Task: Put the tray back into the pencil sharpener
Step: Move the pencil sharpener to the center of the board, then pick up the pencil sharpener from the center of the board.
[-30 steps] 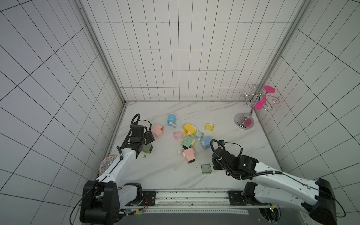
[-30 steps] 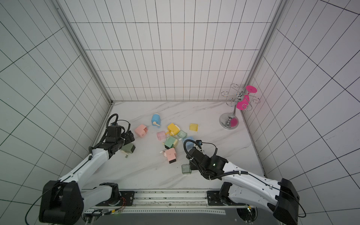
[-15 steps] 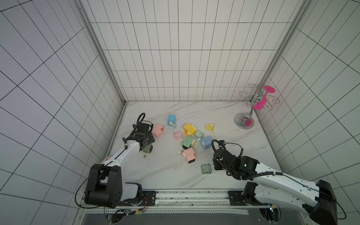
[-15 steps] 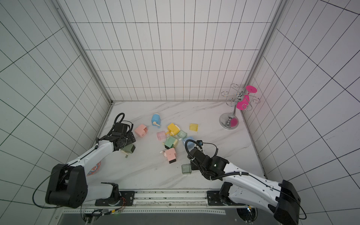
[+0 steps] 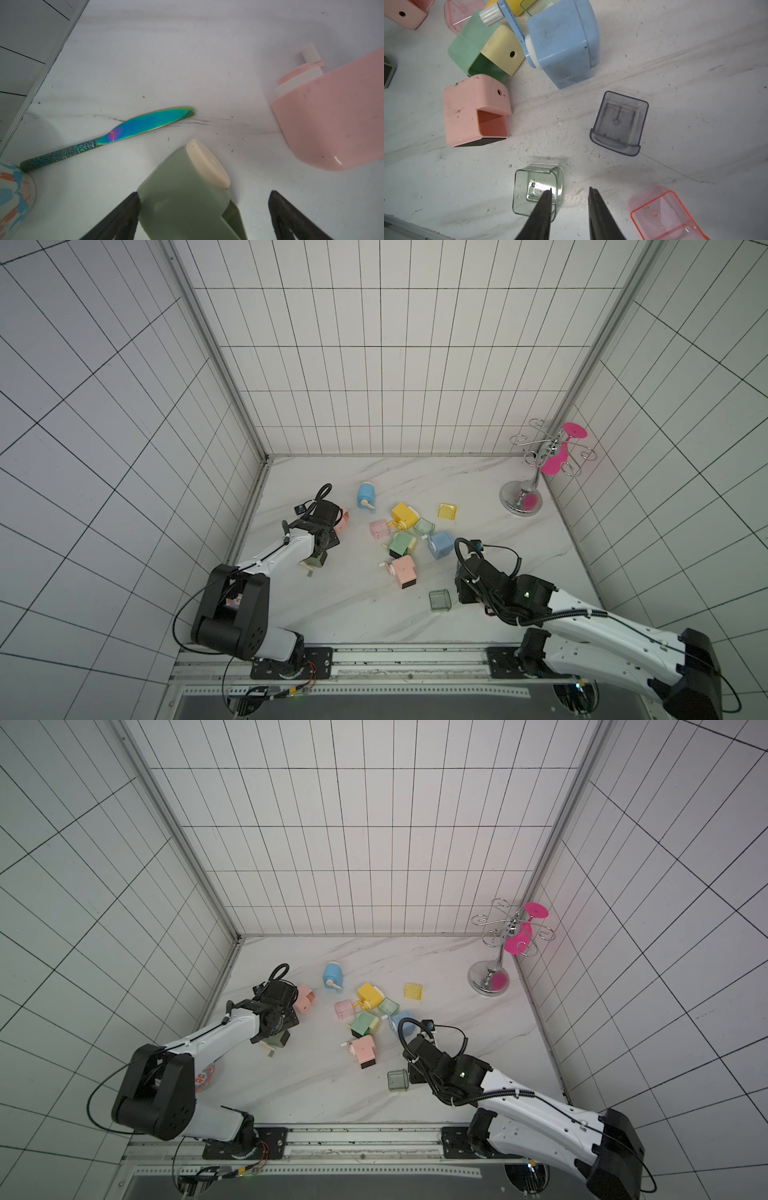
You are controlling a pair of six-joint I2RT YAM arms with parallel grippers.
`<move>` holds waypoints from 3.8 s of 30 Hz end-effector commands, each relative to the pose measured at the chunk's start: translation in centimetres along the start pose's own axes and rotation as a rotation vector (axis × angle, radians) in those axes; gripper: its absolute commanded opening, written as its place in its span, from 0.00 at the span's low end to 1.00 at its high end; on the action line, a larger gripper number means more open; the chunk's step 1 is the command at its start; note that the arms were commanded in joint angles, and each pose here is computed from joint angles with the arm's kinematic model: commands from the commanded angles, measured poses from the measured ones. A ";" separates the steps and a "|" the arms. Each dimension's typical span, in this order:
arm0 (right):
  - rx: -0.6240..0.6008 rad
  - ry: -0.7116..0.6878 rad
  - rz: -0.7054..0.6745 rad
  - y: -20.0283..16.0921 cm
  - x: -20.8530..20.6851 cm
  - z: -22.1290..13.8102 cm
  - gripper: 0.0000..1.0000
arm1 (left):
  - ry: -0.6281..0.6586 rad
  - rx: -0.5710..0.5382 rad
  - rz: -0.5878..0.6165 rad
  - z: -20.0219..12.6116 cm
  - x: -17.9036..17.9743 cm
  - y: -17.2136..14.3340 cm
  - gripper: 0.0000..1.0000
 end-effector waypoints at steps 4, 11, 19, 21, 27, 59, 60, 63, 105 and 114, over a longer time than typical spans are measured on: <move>0.003 -0.022 0.007 -0.4 -0.9 0.2 0.33 | -0.020 0.068 -0.059 0.9 -0.9 -0.8 0.90; -0.001 -0.028 0.017 -0.5 -1.4 0.0 0.33 | 0.003 -0.003 -0.088 -1.4 0.5 -0.2 0.93; -0.002 -0.025 0.020 -0.5 -1.5 -0.2 0.33 | 0.011 -0.033 -0.015 -2.2 1.7 0.7 0.97; -0.005 -0.022 0.020 -0.5 -1.6 -0.3 0.33 | -0.008 -0.016 0.011 -1.9 1.6 0.6 0.97; -0.009 -0.015 0.026 -0.5 -1.8 -0.6 0.33 | -0.029 0.032 0.019 -0.1 1.8 0.0 0.97; 0.016 0.310 -0.352 0.1 8.7 -1.7 0.52 | -0.331 -0.118 -0.026 -8.4 0.9 -2.1 0.97; 0.015 0.334 -0.396 -0.2 10.0 -1.6 0.54 | -0.340 -0.149 -0.066 -8.9 1.8 -1.4 0.97; -0.006 0.370 -0.524 -1.3 14.2 -1.0 0.61 | -0.340 -0.248 -0.176 -9.8 4.4 0.0 0.97; 0.155 0.239 -0.607 -5.6 29.7 14.8 0.54 | -0.192 -0.400 -0.338 -11.7 11.5 -0.3 0.97; 0.116 0.316 -0.616 -4.5 29.4 12.0 0.22 | -0.224 -0.425 -0.299 -12.3 11.4 -0.1 0.97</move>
Point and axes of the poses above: each gripper's point midway between its finger pads, its own z axis out along the fingers, its own x axis along the line the jaws close on, y = z × x, the point moved 9 cm from there along -z, back along the fingers, and after that the axes turned 12 degrees about z, right-handed, at the moved point
